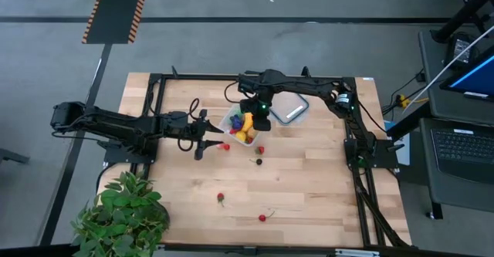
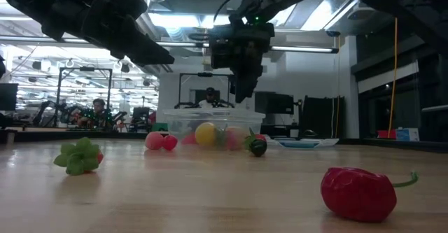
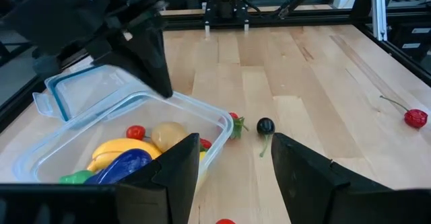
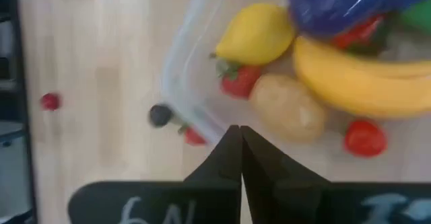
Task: Pick and placing Produce into tupperware
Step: Put the pink peach into the transparent container
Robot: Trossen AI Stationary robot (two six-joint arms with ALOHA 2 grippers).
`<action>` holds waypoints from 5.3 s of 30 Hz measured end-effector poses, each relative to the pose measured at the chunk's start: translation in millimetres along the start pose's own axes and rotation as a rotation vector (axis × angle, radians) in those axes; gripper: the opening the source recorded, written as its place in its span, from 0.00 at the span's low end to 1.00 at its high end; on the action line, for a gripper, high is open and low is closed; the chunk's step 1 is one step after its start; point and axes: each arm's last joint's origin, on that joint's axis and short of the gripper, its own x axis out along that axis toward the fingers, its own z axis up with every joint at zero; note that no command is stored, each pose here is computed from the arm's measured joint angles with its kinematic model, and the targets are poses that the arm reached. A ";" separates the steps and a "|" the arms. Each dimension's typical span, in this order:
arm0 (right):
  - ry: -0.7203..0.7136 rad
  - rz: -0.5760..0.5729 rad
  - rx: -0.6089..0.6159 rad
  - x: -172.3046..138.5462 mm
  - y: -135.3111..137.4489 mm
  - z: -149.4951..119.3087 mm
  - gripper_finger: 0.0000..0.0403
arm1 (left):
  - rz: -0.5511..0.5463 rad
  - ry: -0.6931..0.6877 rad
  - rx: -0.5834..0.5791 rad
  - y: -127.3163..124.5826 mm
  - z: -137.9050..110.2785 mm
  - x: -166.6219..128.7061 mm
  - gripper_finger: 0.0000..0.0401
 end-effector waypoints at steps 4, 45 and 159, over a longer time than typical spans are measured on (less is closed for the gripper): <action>0.056 0.060 0.020 -8.4 9.5 -9.0 0.01 | -0.001 0.000 0.000 -0.1 0.0 0.0 0.45; -1.053 -0.184 -0.425 4.6 97.7 -191.8 0.01 | 0.002 -0.114 -0.014 -0.1 10.8 -0.4 0.45; -1.111 -0.159 -0.405 18.2 93.9 -208.7 0.02 | 0.190 0.899 0.113 -22.0 -37.5 96.6 0.41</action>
